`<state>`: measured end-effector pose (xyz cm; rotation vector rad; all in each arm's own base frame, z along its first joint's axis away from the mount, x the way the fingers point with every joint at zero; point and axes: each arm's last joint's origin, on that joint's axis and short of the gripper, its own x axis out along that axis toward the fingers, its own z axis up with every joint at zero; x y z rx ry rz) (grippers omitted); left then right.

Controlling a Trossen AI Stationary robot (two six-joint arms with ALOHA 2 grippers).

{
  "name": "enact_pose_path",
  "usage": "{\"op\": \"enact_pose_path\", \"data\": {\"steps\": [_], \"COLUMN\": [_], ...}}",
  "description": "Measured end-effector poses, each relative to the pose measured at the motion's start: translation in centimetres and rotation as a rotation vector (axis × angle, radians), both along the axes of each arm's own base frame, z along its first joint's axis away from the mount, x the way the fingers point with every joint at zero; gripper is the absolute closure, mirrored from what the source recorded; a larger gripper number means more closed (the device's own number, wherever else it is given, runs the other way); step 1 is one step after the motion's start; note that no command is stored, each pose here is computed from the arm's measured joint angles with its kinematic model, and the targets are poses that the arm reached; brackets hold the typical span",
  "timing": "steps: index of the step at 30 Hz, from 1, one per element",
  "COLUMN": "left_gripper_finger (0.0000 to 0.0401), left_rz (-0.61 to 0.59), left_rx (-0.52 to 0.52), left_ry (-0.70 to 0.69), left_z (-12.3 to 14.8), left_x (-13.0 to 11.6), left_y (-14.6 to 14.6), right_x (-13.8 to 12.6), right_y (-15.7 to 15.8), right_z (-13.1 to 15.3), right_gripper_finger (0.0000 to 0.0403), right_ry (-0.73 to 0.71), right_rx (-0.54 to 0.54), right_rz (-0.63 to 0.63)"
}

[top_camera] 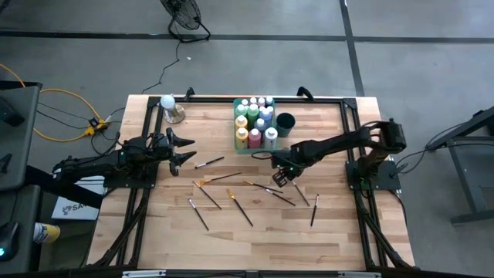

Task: Pick & Place Paint Supplies
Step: Put the silver paint brush into the green cup

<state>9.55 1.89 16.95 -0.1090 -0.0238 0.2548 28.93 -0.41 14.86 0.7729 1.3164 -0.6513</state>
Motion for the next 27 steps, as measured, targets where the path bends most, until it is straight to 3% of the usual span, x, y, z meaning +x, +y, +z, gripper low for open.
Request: {"op": "enact_pose_path", "data": {"steps": [9,19,23,27], "left_gripper_finger": [0.019,0.019,0.019,0.019], "left_rz": [0.0,0.0,0.0,0.0], "left_rx": [0.0,0.0,0.0,0.0], "left_ry": [0.0,0.0,0.0,0.0], "left_z": [0.0,0.0,0.0,0.0], "left_x": [0.0,0.0,0.0,0.0], "left_y": [0.0,0.0,0.0,0.0], "right_x": [-2.3,-6.6,-6.6,-5.4], "right_y": [-0.2,-0.9,-1.6,-2.9], "right_z": [6.8,14.4,16.3,17.0], "right_gripper_finger": [0.0399,0.0399,0.0399,0.0399], "right_ry": [-0.232,-0.543,-0.615,-0.632], "right_rx": [-0.199,-0.7,-0.905,-1.017], "right_rz": [-0.044,-0.211,-0.243,-0.264]}}
